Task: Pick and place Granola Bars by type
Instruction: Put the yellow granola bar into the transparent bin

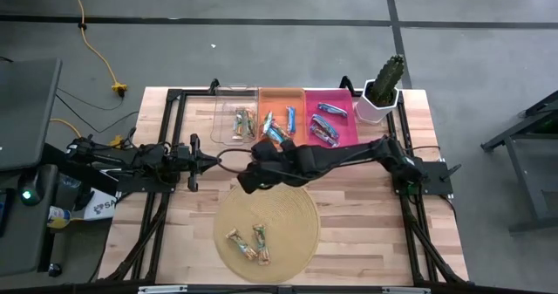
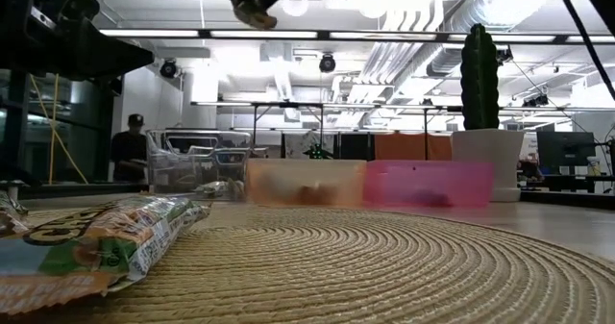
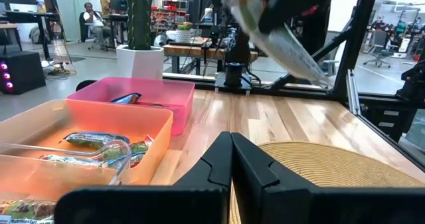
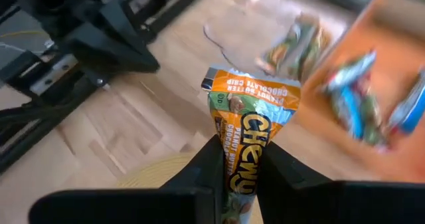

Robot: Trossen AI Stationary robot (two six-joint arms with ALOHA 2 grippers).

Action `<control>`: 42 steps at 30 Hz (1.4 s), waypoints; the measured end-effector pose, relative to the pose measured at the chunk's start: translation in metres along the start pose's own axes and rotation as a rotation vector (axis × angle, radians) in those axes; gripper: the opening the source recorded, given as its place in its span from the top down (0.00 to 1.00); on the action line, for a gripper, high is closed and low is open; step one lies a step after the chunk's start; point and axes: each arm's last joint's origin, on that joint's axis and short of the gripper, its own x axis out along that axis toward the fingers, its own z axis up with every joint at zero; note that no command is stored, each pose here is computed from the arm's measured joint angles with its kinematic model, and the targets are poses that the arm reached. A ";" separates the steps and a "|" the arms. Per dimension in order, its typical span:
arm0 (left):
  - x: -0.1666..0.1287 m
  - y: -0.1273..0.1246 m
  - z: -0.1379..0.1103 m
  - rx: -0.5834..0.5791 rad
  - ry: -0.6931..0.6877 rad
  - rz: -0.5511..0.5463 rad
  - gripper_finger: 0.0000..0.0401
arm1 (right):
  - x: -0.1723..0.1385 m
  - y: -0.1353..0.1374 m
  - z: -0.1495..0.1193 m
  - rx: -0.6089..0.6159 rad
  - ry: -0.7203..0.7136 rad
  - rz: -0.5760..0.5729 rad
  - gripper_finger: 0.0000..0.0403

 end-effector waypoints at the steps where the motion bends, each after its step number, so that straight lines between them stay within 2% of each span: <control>1: 0.000 0.000 0.000 0.000 0.000 0.000 1.00 | -0.004 0.001 0.001 -0.031 -0.020 0.000 0.88; 5: 0.000 0.000 0.000 0.000 0.000 0.000 1.00 | -0.009 0.005 0.001 -0.150 -0.086 -0.004 0.89; 8: 0.000 0.000 0.000 0.000 -0.001 -0.001 1.00 | -0.010 0.009 0.002 -0.190 -0.116 0.011 0.89; 16: 0.000 0.000 0.000 0.000 -0.001 -0.001 1.00 | -0.010 0.017 0.017 -0.219 -0.255 0.056 0.88; 26: 0.000 0.000 0.000 0.000 -0.001 -0.001 1.00 | -0.003 0.019 0.063 -0.199 -0.444 0.261 0.88; 29: 0.000 0.000 0.000 0.000 -0.001 -0.001 1.00 | 0.001 0.013 0.079 -0.172 -0.493 0.295 0.88; 32: 0.000 0.000 0.000 0.000 -0.001 -0.001 1.00 | 0.008 0.002 0.096 -0.145 -0.538 0.282 0.88; 42: 0.000 0.000 0.000 0.000 -0.001 -0.001 1.00 | 0.042 -0.053 0.158 -0.028 -0.642 0.295 0.89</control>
